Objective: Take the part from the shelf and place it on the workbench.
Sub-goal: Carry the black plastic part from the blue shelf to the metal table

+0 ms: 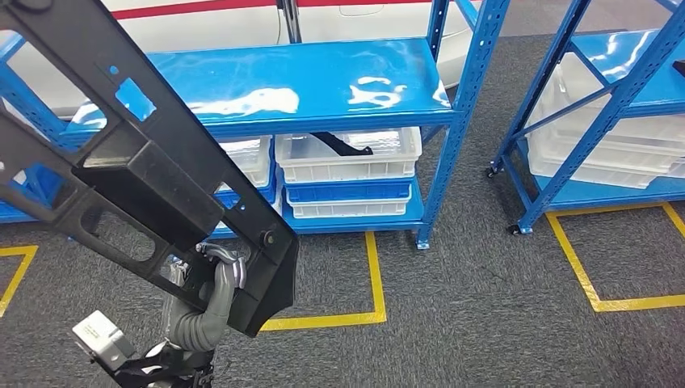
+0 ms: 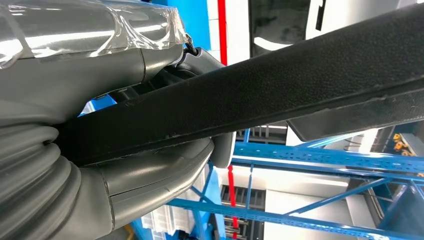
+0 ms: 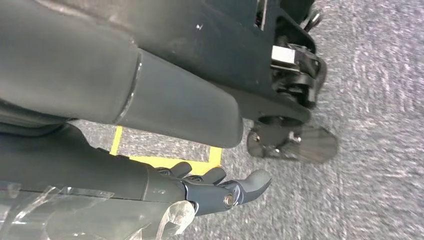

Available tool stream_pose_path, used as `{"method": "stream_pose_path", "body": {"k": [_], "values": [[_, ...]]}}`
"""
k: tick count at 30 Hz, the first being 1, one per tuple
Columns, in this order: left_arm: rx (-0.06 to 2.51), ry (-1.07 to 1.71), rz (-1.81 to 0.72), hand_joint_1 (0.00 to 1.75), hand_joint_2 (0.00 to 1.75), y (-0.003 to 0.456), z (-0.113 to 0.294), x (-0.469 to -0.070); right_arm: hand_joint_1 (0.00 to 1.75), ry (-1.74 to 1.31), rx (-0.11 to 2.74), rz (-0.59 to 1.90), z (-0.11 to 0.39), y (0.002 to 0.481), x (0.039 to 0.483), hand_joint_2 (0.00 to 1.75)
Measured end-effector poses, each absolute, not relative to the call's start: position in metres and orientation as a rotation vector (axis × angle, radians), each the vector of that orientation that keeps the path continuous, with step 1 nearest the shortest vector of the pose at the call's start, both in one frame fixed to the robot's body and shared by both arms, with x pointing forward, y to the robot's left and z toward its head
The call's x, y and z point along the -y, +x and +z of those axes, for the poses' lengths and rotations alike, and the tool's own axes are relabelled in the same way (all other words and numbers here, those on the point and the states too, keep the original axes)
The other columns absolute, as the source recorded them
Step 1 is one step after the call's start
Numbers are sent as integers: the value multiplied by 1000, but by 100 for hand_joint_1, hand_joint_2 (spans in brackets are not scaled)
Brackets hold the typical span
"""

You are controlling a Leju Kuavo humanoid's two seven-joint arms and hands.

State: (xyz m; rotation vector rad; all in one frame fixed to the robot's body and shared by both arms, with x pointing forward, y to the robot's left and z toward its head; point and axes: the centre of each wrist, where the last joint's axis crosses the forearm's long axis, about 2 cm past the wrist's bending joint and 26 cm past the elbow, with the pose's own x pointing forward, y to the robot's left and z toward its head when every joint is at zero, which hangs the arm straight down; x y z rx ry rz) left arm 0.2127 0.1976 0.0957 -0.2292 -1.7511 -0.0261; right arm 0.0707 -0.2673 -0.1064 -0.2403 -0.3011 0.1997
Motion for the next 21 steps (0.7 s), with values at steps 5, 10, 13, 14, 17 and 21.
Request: {"method": "stream_pose_path", "body": {"k": [5, 10, 13, 14, 17, 21], "values": [[1755, -238, -29, 175, 175, 215, 97, -198, 0, -232, 307, 192, -106, 71, 264, 0], [1753, -249, -35, 175, 175, 218, 99, -198, 0, -232, 308, 184, -106, 71, 264, 0], [1749, -249, -36, 175, 175, 218, 99, -198, 0, -232, 306, 184, -106, 70, 264, 0], [1746, -247, -35, 175, 175, 217, 99, -198, 0, -232, 303, 183, -106, 70, 264, 0], [1740, -242, -32, 175, 175, 217, 98, -198, 0, -233, 298, 183, -106, 71, 264, 0], [1734, -235, -29, 175, 175, 215, 97, -198, 0, -232, 295, 181, -106, 71, 264, 0]]}}
